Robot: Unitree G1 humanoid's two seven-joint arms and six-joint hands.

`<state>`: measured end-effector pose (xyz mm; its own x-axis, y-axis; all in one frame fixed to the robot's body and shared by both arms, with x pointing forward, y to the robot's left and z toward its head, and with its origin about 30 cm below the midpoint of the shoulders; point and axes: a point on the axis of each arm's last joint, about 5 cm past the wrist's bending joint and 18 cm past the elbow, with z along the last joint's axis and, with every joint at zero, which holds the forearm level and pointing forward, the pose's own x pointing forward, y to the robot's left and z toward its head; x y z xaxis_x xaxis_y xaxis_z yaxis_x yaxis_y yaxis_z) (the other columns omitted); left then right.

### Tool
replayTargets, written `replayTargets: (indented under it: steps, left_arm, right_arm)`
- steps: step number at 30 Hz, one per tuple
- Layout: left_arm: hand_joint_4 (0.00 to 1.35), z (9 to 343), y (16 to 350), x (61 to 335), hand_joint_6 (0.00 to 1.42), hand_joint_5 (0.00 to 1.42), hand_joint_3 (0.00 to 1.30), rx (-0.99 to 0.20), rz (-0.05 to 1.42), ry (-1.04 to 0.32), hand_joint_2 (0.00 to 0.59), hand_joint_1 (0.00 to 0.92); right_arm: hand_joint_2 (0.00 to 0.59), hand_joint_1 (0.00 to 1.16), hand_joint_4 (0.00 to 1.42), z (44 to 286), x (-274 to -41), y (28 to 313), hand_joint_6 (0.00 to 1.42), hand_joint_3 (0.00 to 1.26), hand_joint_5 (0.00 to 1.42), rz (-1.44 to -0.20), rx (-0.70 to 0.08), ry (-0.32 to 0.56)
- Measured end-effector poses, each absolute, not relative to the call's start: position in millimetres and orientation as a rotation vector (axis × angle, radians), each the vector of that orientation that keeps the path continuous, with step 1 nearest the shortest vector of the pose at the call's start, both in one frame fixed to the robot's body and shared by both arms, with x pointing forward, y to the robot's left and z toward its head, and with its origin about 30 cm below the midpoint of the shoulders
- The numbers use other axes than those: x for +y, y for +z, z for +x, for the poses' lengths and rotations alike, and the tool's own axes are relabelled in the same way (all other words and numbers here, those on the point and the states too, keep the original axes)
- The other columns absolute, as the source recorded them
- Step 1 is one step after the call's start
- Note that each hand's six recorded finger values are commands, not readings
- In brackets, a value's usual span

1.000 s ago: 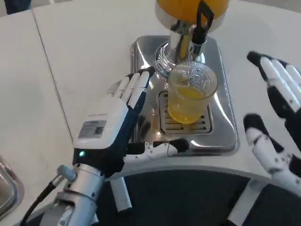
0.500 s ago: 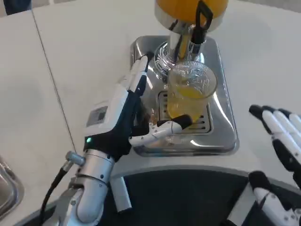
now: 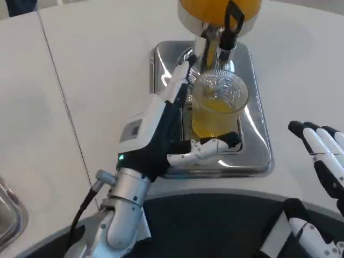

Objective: Grasp the cup under the faucet to collect the drink, then remove the cup.

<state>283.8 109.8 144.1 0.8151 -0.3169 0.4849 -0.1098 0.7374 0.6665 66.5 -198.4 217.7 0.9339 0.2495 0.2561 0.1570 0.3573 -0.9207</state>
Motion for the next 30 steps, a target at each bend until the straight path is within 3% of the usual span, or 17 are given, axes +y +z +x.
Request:
replayTargets:
  steps: [23, 30]
  left_arm:
    - [0.0, 297, 142, 85, 0.29, 0.26, 0.0, -0.568, 0.622, -0.125, 0.044, 0.44]
    - [0.01, 297, 137, 79, 0.45, 0.35, 0.0, -0.545, 0.595, -0.097, 0.053, 0.503]
  right_arm:
    - [0.452, 0.12, 0.0, 68, -199, 220, 0.0, 0.0, 0.0, -1.198, -0.361, 0.032]
    - [0.452, 0.12, 0.0, 68, -199, 221, 0.01, 0.0, 0.0, -1.2, -0.353, 0.039]
